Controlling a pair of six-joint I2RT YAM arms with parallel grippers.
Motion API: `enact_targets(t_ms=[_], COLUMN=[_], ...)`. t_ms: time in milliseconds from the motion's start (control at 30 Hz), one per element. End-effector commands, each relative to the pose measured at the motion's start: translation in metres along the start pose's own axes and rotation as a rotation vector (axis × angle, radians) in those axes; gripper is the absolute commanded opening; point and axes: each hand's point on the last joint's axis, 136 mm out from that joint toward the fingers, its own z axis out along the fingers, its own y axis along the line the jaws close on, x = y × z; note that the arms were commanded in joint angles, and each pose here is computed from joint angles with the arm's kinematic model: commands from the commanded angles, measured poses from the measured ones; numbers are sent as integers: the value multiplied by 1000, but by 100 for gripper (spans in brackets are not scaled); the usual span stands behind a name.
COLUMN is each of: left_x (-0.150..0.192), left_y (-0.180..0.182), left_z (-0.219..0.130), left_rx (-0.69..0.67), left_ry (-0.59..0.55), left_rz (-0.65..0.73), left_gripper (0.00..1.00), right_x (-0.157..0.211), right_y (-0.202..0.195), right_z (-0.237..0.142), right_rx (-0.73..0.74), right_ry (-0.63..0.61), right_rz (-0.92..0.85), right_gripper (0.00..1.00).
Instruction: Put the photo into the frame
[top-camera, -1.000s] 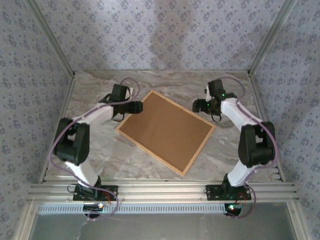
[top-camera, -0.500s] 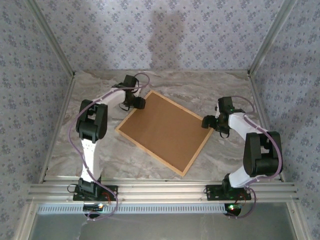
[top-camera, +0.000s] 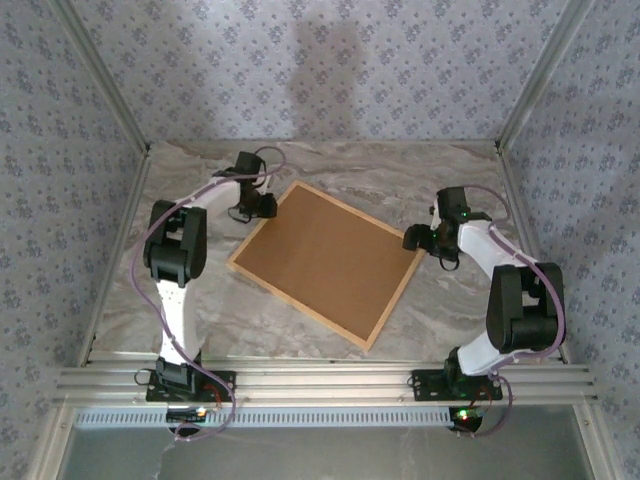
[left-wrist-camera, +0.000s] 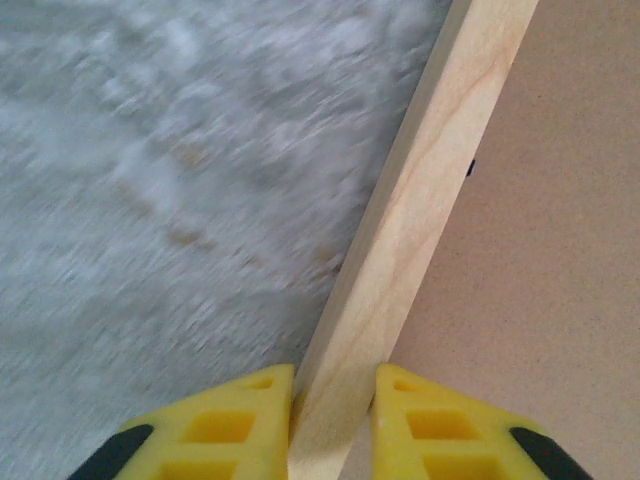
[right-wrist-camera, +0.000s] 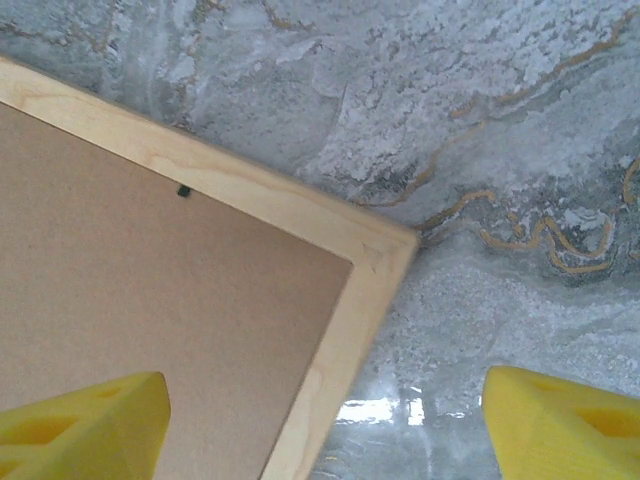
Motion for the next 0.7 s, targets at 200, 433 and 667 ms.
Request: enact_targets(t_ms=[200, 433, 667], left_x=[89, 125, 129], left_y=[38, 45, 43], left_z=[-24, -24, -20], left_rx=[-85, -98, -84], left_ry=[-3, 9, 27], left_rz=[-270, -300, -290], left_gripper=[15, 15, 15], right_x=[7, 6, 1], right_y=[8, 11, 9], right_z=[14, 29, 37], right_rx=[25, 73, 96], right_ry=[118, 169, 175], right_rz=[-32, -90, -95], right_gripper=[70, 58, 52])
